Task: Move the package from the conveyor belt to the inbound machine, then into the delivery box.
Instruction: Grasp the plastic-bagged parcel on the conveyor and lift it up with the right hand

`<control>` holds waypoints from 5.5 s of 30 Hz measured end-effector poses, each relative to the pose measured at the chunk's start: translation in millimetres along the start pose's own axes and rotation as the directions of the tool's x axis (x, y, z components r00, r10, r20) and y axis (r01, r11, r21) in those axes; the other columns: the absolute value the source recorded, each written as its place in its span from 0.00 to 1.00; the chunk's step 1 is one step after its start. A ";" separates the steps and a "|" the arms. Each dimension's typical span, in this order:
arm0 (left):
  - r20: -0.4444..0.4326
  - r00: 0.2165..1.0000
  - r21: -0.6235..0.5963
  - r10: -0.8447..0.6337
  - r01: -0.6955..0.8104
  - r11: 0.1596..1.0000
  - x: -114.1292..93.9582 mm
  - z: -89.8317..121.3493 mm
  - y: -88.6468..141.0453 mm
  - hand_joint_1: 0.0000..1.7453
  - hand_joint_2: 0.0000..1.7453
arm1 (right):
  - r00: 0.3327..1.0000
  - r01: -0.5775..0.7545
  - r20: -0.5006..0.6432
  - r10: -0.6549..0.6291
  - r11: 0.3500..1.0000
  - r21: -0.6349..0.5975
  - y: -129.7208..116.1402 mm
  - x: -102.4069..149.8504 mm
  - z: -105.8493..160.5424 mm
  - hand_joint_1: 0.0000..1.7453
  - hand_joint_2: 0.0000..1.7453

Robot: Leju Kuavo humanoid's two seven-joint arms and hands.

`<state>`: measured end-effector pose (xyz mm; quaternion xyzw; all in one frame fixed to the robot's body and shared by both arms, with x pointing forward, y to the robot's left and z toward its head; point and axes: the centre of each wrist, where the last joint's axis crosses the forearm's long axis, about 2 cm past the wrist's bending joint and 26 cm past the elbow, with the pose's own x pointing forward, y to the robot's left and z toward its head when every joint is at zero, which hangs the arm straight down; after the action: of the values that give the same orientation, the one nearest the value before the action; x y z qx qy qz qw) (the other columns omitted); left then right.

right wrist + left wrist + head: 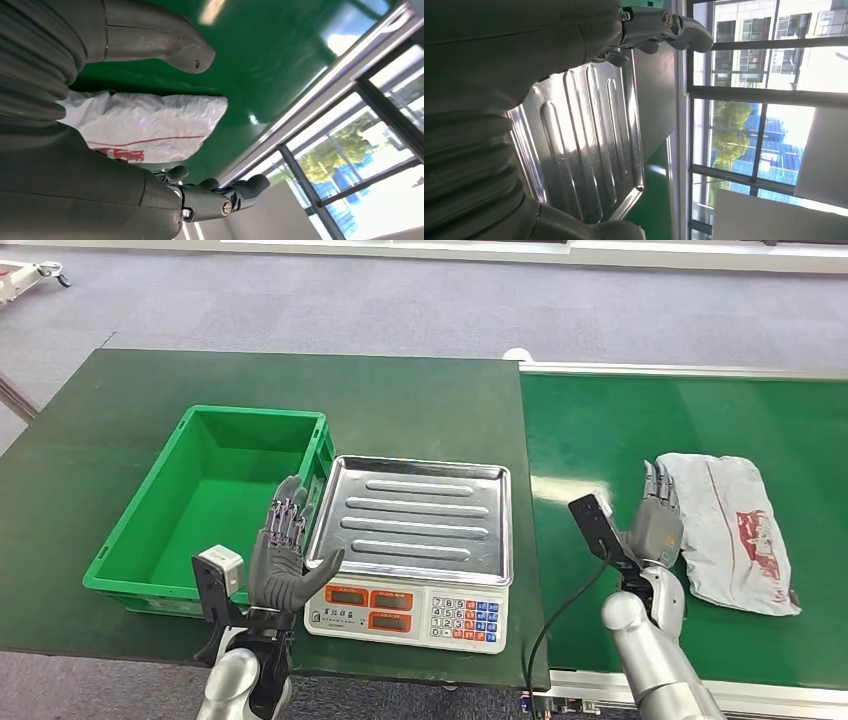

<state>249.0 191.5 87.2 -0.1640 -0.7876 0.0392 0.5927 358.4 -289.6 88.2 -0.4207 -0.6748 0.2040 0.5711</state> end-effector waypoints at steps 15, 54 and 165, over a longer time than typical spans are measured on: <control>0.014 1.000 -0.002 0.004 -0.004 1.000 1.9 -8.4 2.5 0.00 1.00 | 0.970 -0.083 -0.220 0.103 0.992 0.099 -0.7 -50.1 8.8 0.00 1.00; 0.019 1.000 0.002 0.020 -0.020 1.000 1.4 -14.3 4.6 0.00 1.00 | 0.940 -0.081 -0.314 0.135 0.981 0.177 2.4 -61.9 9.2 0.00 1.00; 0.025 0.999 -0.044 0.021 -0.020 0.999 14.2 -28.2 -1.4 0.00 1.00 | 0.847 0.068 -0.501 0.180 0.897 0.437 16.2 -53.5 6.7 1.00 1.00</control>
<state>271.9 190.8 108.9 -0.1847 -0.7939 0.0302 0.5785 357.1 -321.9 42.1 -0.3410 -0.4146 0.2436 0.8077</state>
